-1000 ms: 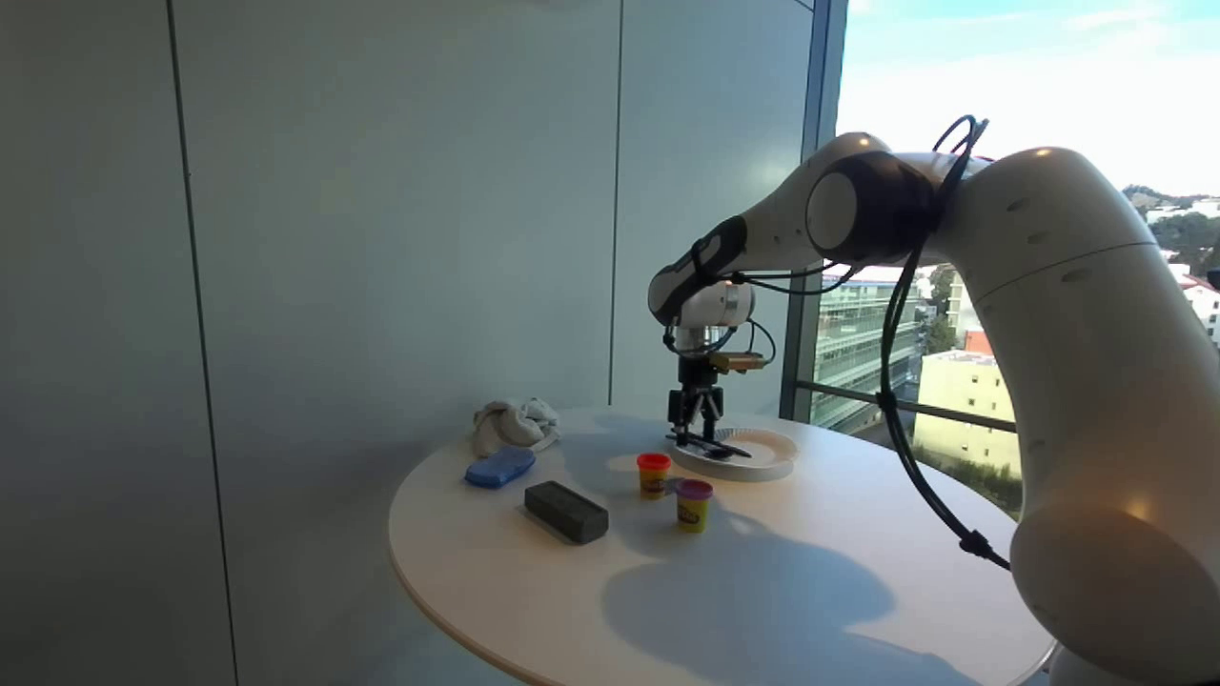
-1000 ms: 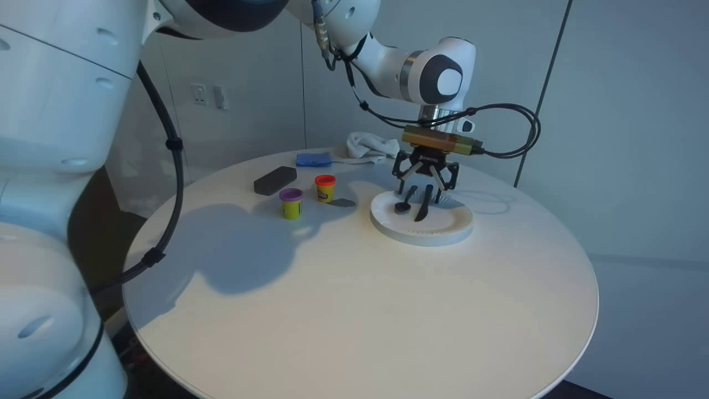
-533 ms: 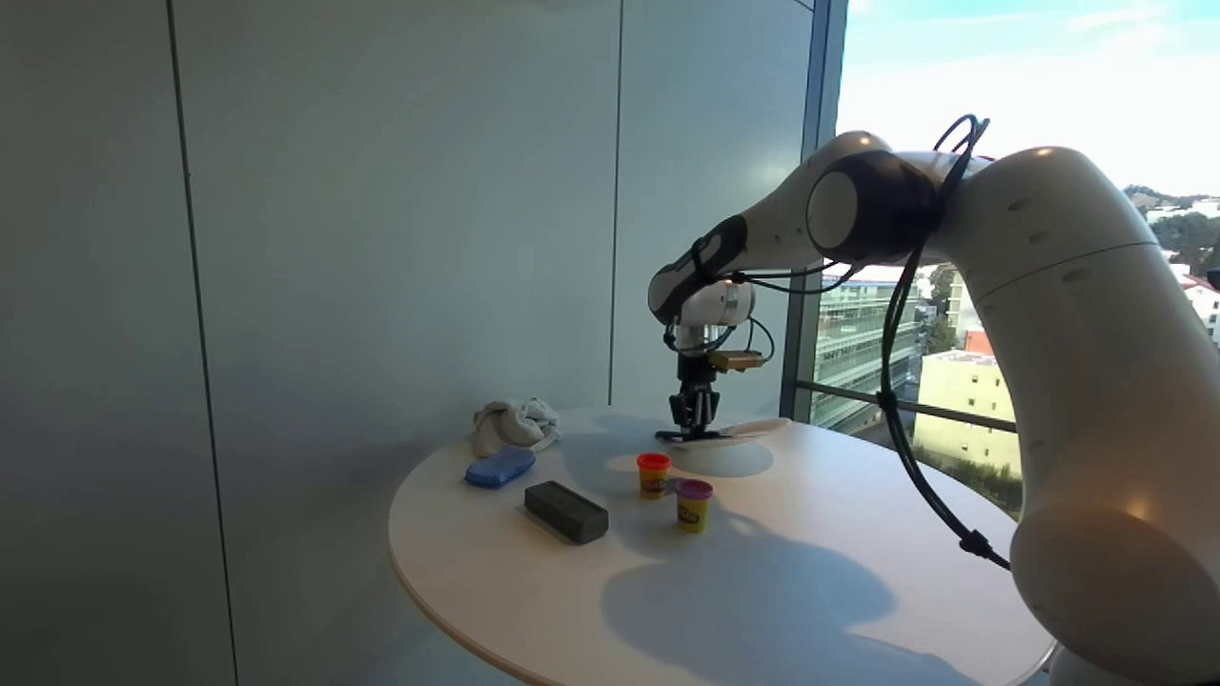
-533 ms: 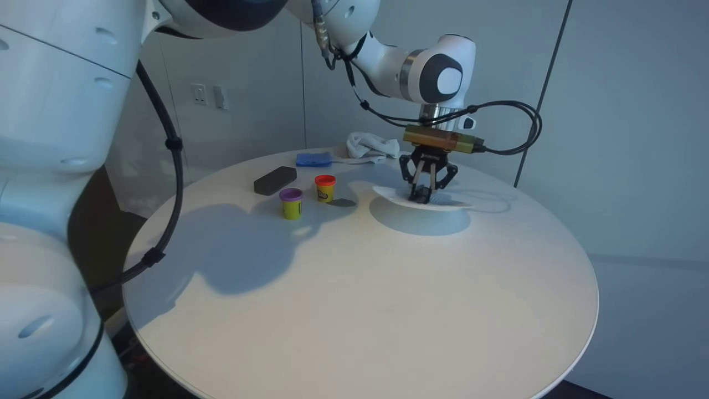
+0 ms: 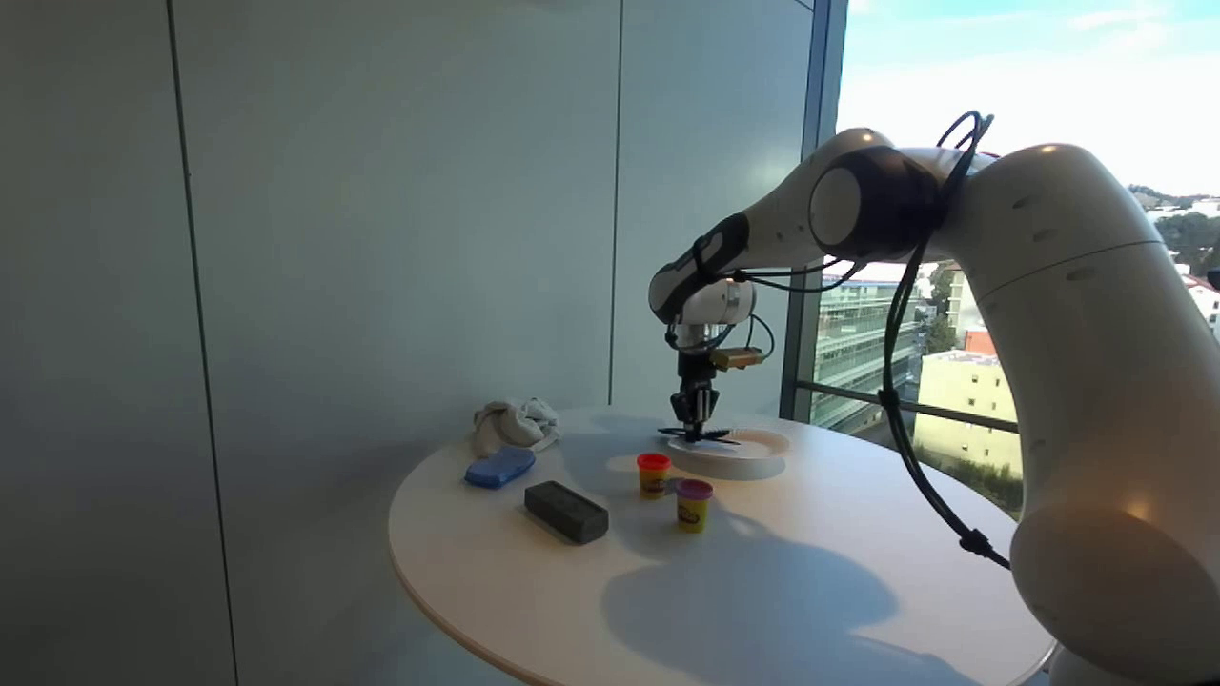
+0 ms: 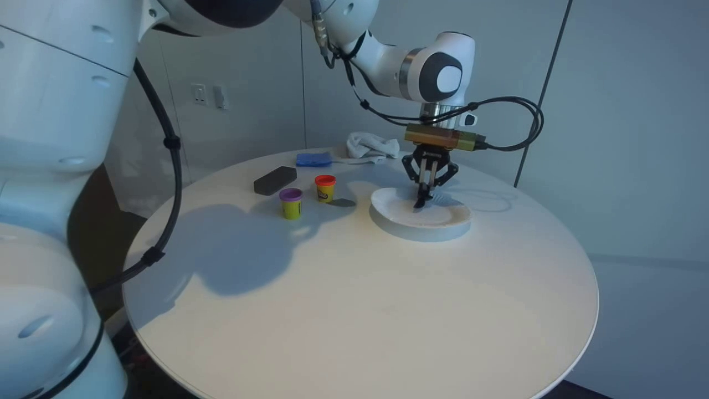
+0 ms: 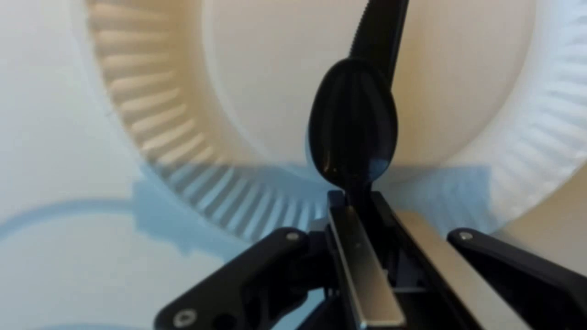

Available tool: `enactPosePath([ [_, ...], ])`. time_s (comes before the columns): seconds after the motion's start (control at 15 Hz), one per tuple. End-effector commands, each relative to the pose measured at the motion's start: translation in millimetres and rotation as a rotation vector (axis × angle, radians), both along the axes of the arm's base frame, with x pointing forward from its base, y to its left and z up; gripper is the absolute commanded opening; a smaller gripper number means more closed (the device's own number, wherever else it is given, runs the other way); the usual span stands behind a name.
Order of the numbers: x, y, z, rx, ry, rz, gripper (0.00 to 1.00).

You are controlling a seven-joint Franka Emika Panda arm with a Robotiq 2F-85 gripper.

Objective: Take all the things off of the plate

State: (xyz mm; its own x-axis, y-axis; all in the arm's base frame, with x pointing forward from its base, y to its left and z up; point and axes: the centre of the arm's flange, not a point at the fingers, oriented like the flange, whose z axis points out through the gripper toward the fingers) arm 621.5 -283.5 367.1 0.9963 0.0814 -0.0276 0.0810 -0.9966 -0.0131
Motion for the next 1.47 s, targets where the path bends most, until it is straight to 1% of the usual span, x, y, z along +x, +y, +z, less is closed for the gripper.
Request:
enactPosePath([
  [0.0,-21.2,3.3,26.0,-0.065,-0.053,-0.009,0.07],
  [0.2,-31.8,2.4,46.5,-0.111,-0.083,-0.010,0.07],
  [0.27,-35.6,4.6,55.6,-0.119,-0.106,0.013,0.07],
  [0.47,-34.5,11.9,83.1,-0.130,-0.193,0.129,0.06],
  [0.67,-20.1,27.3,104.9,-0.152,-0.216,0.269,0.06],
  [0.87,-8.5,59.0,117.0,-0.177,-0.211,0.416,0.06],
  [1.13,-0.9,109.6,122.1,-0.196,-0.182,0.628,0.06],
  [1.27,0.0,132.8,121.7,-0.202,-0.142,0.730,0.06],
  [1.4,-1.0,155.1,118.4,-0.238,-0.083,0.820,0.06],
])
